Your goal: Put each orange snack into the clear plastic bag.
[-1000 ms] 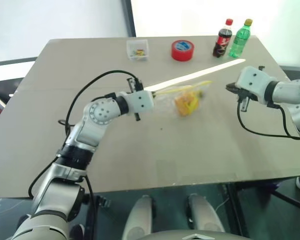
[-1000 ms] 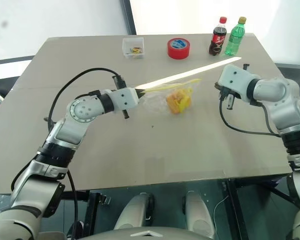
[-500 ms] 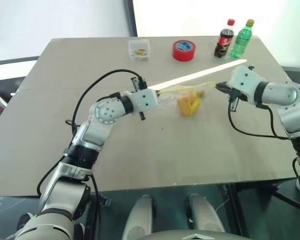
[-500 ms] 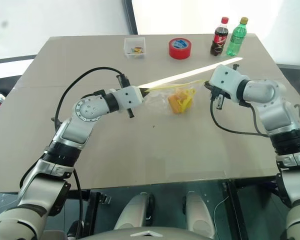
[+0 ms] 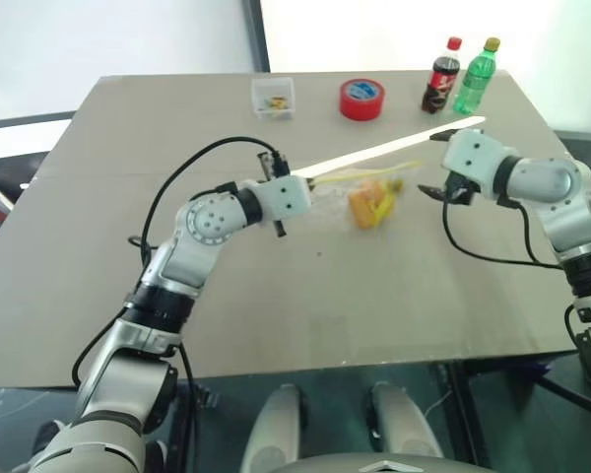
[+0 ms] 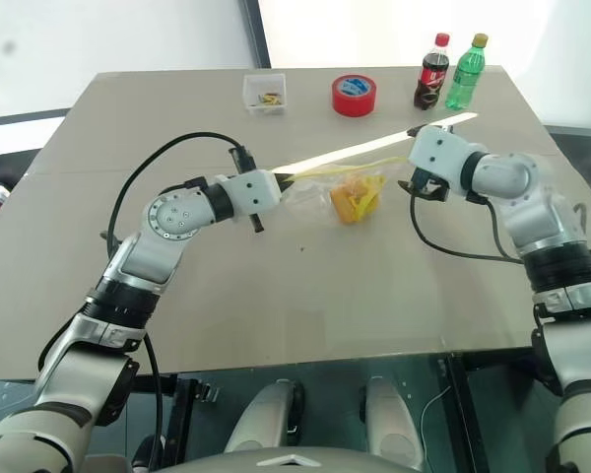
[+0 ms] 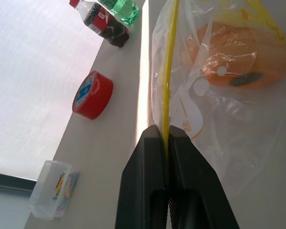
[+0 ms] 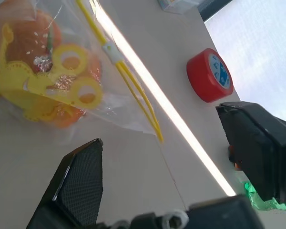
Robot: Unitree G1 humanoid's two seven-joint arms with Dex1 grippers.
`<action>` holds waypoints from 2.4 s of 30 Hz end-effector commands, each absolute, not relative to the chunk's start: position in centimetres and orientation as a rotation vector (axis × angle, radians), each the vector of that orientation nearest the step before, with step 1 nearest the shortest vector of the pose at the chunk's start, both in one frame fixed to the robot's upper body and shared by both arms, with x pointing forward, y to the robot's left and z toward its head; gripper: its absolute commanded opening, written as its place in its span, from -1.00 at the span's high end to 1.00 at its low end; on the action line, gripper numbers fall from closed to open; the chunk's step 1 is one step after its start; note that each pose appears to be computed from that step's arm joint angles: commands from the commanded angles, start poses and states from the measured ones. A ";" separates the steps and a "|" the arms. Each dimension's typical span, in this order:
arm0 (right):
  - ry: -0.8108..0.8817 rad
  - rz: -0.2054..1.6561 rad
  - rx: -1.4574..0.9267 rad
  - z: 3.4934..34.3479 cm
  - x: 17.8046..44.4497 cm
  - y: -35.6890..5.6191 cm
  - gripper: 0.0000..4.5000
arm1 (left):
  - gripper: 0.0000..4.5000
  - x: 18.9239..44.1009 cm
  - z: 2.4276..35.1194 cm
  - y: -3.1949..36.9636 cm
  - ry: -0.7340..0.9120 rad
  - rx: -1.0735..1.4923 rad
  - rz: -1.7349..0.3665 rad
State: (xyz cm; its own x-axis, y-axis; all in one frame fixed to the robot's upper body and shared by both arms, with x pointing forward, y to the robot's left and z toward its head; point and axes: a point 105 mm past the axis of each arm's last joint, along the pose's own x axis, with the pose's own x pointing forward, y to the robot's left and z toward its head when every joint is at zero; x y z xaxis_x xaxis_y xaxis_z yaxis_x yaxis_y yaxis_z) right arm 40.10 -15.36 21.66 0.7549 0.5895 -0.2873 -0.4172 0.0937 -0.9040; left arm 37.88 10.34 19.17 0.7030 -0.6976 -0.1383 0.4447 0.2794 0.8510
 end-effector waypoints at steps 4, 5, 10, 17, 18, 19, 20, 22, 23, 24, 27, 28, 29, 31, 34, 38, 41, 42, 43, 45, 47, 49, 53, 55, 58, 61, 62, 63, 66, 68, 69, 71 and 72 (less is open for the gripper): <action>-0.226 0.741 -1.321 23.2 40.8 -14.7 -0.97 | 1.00 37.0 21.3 9.5 -0.402 1.039 -0.781; -0.230 0.746 -1.323 23.2 40.8 -14.6 -0.87 | 1.00 37.0 21.3 9.5 -0.405 1.039 -0.782; -0.224 0.773 -1.337 22.8 40.8 -14.6 -0.05 | 1.00 36.9 21.3 9.7 -0.409 1.040 -0.778; -0.228 0.758 -1.330 23.0 40.8 -14.8 0.99 | 1.00 37.0 21.0 10.0 -0.399 1.043 -0.772; -0.236 0.741 -1.320 23.3 40.9 -14.8 0.99 | 1.00 37.2 21.0 10.0 -0.394 1.040 -0.763; -0.243 0.727 -1.311 23.5 41.0 -14.8 0.99 | 1.00 37.4 21.0 10.1 -0.389 1.038 -0.751; -0.251 0.696 -1.298 24.0 41.2 -14.9 0.99 | 1.00 37.8 21.2 10.3 -0.390 1.034 -0.725; -0.271 0.629 -1.278 24.9 41.8 -15.2 0.99 | 1.00 38.7 22.0 10.5 -0.409 1.036 -0.666; -0.298 0.578 -1.265 25.8 42.1 -15.4 0.99 | 1.00 39.3 23.0 10.7 -0.436 1.042 -0.611; -0.326 0.533 -1.251 26.7 42.4 -15.5 0.99 | 1.00 39.9 24.0 10.9 -0.460 1.046 -0.564; -0.412 0.400 -1.170 30.1 42.6 -16.0 0.99 | 1.00 40.7 27.5 11.6 -0.558 1.028 -0.443; -0.442 0.380 -1.148 30.9 42.4 -16.0 0.99 | 1.00 40.6 28.4 11.8 -0.589 1.017 -0.417; -0.454 0.377 -1.138 31.2 42.1 -16.0 0.99 | 1.00 40.5 28.7 12.0 -0.605 1.008 -0.407; -0.414 0.426 -1.132 30.1 41.6 -15.9 0.99 | 1.00 40.2 27.6 12.0 -0.578 0.997 -0.447; -0.275 0.581 -1.099 25.6 40.0 -15.6 0.99 | 1.00 39.1 22.6 12.0 -0.417 0.949 -0.594; -0.010 0.770 -0.935 17.3 36.6 -15.8 0.74 | 0.72 35.0 14.3 11.7 -0.132 0.784 -0.774; 0.136 0.809 -0.759 14.0 34.5 -16.4 0.25 | 0.26 33.0 11.8 11.5 -0.019 0.562 -0.758; 0.166 0.806 -0.669 13.7 34.1 -16.5 0.23 | 0.04 32.6 11.5 11.4 0.001 0.486 -0.742; 0.183 0.788 -0.565 13.7 33.9 -16.8 0.23 | -0.11 32.4 11.3 11.5 0.021 0.401 -0.710; 0.191 0.751 -0.426 14.1 33.6 -17.4 0.23 | -0.11 32.0 11.3 11.9 0.042 0.318 -0.663; 0.184 0.718 -0.339 14.5 33.4 -17.9 0.23 | -0.11 31.6 11.6 12.5 0.040 0.297 -0.637; 0.176 0.680 -0.252 14.6 32.9 -18.8 0.23 | -0.11 31.0 12.3 14.0 0.022 0.259 -0.592; 0.130 0.589 -0.144 15.4 32.6 -20.3 0.23 | -0.11 29.8 12.7 16.7 0.033 0.206 -0.524; 0.090 0.542 -0.083 16.3 32.4 -21.2 0.23 | -0.11 29.1 12.8 17.7 0.041 0.171 -0.500; 0.068 0.550 -0.067 16.8 31.2 -22.4 0.23 | -0.11 27.8 13.0 18.7 0.054 0.100 -0.488; 0.078 0.579 -0.071 16.6 30.0 -23.3 0.23 | -0.11 26.9 13.3 19.2 0.065 0.066 -0.494; 0.089 0.596 -0.072 16.4 29.4 -23.6 0.23 | -0.11 26.5 13.5 19.4 0.067 0.053 -0.495; 0.098 0.609 -0.072 16.2 28.9 -23.9 0.23 | -0.11 26.2 13.7 19.6 0.068 0.051 -0.496; 0.099 0.625 -0.091 16.1 28.0 -24.5 0.23 | -0.11 25.5 13.9 20.1 0.079 0.048 -0.500; 0.094 0.619 -0.105 16.3 27.7 -25.2 0.23 | -0.11 25.1 14.0 20.3 0.085 0.038 -0.502; 0.095 0.620 -0.107 16.4 27.6 -25.4 0.23 | -0.11 25.0 14.1 20.4 0.085 0.037 -0.500; 0.089 0.615 -0.112 16.6 27.6 -25.8 0.23 | -0.11 24.9 14.1 20.6 0.085 0.041 -0.495; 0.094 0.615 -0.115 16.6 27.5 -26.0 0.23 | -0.11 25.0 14.1 20.7 0.086 0.043 -0.492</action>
State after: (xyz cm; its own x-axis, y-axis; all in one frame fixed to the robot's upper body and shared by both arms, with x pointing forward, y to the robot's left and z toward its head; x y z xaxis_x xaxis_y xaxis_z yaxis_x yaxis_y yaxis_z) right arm 27.72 -25.65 15.24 0.8083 0.5664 -0.1609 -0.5789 0.8143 -0.0413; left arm 25.19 20.59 12.91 0.8741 -0.4698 -0.1237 0.4716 0.8817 -0.0157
